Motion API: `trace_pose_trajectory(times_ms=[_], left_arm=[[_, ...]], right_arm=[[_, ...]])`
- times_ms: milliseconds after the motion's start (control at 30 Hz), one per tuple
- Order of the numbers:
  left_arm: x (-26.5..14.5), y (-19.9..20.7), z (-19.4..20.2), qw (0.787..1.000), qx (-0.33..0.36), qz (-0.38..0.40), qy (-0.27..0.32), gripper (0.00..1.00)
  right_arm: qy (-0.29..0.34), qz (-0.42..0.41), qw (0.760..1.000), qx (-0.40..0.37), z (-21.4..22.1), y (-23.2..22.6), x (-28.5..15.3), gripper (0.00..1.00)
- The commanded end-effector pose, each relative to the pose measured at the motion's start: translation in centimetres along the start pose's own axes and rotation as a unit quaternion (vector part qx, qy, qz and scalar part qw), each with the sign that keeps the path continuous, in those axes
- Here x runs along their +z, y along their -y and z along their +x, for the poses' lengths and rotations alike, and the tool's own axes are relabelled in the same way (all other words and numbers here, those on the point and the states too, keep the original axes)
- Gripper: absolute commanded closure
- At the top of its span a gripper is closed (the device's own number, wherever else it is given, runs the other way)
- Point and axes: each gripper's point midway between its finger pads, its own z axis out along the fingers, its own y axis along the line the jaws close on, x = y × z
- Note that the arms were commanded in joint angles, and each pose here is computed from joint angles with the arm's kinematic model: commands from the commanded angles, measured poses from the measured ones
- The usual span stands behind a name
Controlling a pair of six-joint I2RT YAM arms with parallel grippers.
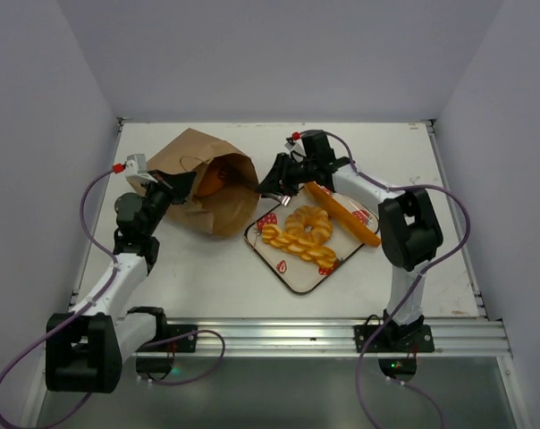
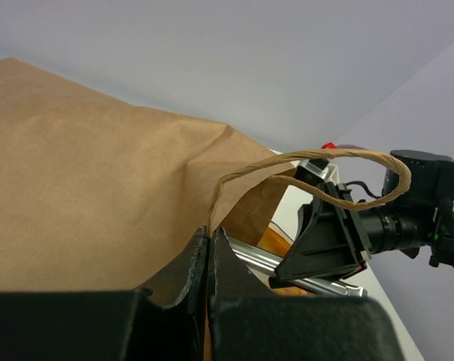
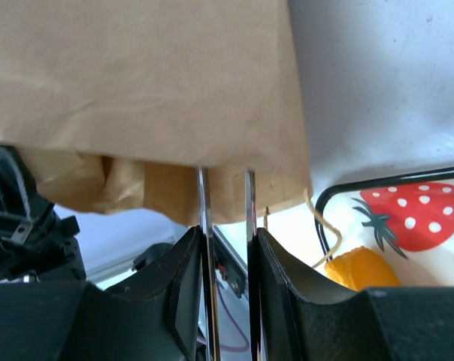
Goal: Take the fake bread out of the paper bag
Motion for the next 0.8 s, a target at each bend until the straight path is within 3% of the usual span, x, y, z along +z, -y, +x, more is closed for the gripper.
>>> trace_pose_trajectory(times_ms=[0, 767], left_arm=[[0.9, 0.3, -2.4, 0.999, 0.027, 0.000, 0.041, 1.00], [2.7, -2.0, -3.1, 0.997, 0.029, -0.054, 0.045, 1.00]], right_arm=[[-0.013, -0.030, 0.999, -0.037, 1.0, -2.9, -2.4, 1.00], [-0.025, -0.047, 0.996, -0.076, 1.3, -4.1, -9.3, 1.00]])
